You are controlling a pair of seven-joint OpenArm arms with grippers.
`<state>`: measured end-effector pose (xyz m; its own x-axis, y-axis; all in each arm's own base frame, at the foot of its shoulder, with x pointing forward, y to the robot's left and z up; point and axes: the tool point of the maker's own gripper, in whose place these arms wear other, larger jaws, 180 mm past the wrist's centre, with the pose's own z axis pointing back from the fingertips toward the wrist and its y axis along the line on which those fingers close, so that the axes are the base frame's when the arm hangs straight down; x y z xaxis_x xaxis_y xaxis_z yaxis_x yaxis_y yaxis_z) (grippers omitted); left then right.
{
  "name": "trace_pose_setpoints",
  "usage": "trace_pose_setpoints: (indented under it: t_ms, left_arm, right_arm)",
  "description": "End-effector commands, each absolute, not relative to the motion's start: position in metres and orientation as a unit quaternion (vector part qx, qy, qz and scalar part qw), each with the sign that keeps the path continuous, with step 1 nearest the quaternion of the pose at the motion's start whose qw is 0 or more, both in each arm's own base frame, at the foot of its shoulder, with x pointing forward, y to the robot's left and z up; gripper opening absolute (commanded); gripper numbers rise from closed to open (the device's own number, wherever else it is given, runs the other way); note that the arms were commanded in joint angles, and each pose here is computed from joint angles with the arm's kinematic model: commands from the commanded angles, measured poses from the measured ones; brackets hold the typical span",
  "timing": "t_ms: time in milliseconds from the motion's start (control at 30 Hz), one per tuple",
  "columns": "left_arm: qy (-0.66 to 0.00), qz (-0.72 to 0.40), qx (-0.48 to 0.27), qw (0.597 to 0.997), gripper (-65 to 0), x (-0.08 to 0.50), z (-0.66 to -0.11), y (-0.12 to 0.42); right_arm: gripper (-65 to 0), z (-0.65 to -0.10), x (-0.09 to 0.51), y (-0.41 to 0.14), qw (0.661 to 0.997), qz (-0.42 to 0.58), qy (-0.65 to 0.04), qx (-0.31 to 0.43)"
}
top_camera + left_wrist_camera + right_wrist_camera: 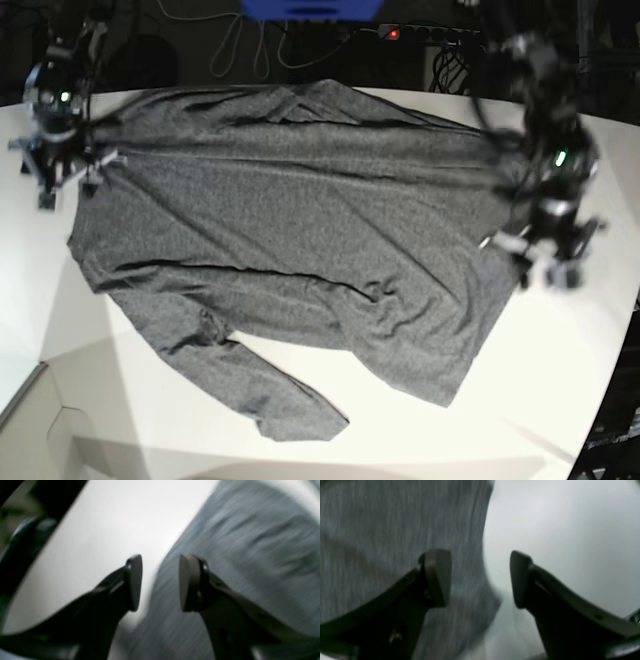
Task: Layout the t-shirt on the table in an organized manner, then fold the t-shirt properly
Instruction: 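Slide the left gripper along the shirt side toward the hem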
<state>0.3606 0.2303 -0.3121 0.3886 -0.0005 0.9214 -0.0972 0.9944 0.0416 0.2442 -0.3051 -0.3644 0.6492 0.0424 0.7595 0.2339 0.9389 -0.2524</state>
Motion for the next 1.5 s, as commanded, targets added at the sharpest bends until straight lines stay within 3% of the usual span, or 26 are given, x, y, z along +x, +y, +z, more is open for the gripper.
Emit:
trace_pose_setpoints:
  t_ms: [0,200,300,467,933,1233,1467]
  left_arm:
    - [-0.565,0.021,0.034,0.824,-41.0,0.379,-0.304,0.222]
    - [-0.514,0.008,-0.03,0.857,-41.0,0.453,-0.342,0.183]
    - [-0.479,0.02,-0.035,0.877,-41.0,0.465,-0.367,0.192]
    - [-0.494,0.032,-0.027,0.868,-41.0,0.475,-0.38,0.214]
    - [-0.439,0.028,0.025,0.898,-41.0,0.38,-0.429,0.257]
    - [-0.447,0.079,0.081,0.888,-41.0,0.331,-0.398,0.311]
    - [-0.498,0.082,0.083,0.859,-41.0,0.344,-0.358,0.301]
  right_arm:
    - [-27.3,-0.347,0.26,-0.313,0.878,-0.048,-0.442,-0.178]
    - [-27.3,-0.346,0.309,-0.318,0.876,-0.021,-0.451,-0.172]
    - [-27.3,-0.359,0.32,-0.314,0.884,-0.008,-0.437,-0.163]
    - [-27.3,-0.38,0.331,-0.301,0.897,0.002,-0.418,-0.145]
    - [-27.3,-0.415,0.323,-0.29,0.917,0.017,-0.378,-0.129]
    - [-27.3,-0.421,0.315,-0.288,0.92,0.02,-0.37,-0.128]
    - [-27.4,-0.414,0.319,-0.289,0.916,0.02,-0.38,-0.13]
